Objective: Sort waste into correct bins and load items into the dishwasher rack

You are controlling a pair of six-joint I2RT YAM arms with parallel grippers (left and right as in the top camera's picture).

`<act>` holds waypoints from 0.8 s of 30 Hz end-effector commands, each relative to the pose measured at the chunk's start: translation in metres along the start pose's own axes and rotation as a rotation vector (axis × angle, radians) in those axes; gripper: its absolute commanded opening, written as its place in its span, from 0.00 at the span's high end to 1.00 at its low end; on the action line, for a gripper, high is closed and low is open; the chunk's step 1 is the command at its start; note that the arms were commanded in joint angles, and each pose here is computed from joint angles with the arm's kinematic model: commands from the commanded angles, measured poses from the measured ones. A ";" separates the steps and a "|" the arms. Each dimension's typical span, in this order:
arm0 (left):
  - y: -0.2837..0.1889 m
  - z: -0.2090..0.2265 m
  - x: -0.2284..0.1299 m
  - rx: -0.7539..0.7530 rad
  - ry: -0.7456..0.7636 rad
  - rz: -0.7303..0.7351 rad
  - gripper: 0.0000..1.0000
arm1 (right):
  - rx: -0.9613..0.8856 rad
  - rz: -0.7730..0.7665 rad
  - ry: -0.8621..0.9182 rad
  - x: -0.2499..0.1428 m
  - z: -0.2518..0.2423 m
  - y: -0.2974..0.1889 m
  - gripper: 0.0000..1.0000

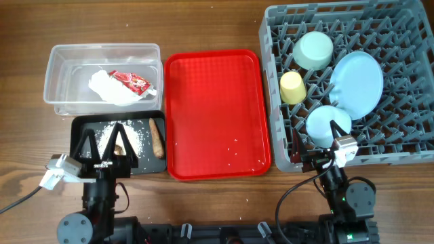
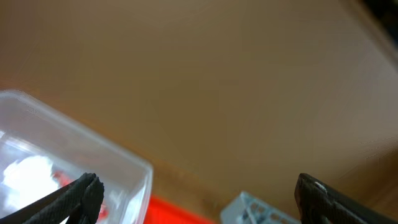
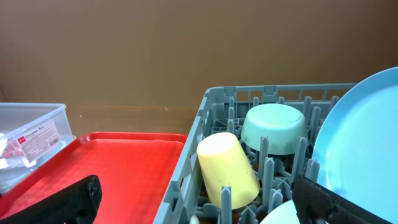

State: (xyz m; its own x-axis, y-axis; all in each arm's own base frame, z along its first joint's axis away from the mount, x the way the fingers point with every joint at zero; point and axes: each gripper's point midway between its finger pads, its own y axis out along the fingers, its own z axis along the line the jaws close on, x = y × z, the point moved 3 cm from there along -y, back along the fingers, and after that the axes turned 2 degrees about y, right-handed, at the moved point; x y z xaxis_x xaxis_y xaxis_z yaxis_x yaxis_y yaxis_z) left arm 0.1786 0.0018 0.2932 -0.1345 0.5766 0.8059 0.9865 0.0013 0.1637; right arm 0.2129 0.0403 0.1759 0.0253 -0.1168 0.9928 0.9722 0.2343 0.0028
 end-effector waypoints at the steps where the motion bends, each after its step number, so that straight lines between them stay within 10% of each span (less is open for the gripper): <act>1: 0.006 0.007 -0.010 -0.025 0.000 -0.020 0.00 | 0.015 -0.009 -0.006 0.002 0.002 0.000 0.00; 24: 0.015 0.083 -0.111 0.145 0.112 0.190 0.00 | 0.015 -0.009 -0.005 0.002 0.002 0.000 0.00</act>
State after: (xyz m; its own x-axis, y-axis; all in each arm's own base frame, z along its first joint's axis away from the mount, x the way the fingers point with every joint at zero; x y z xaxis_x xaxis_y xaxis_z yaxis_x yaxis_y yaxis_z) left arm 0.2164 0.0041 0.1606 0.0558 0.5606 0.8262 0.9972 0.0106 -0.0745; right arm 0.2129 0.0403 0.1759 0.0253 -0.1168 0.9928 0.9722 0.2343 0.0028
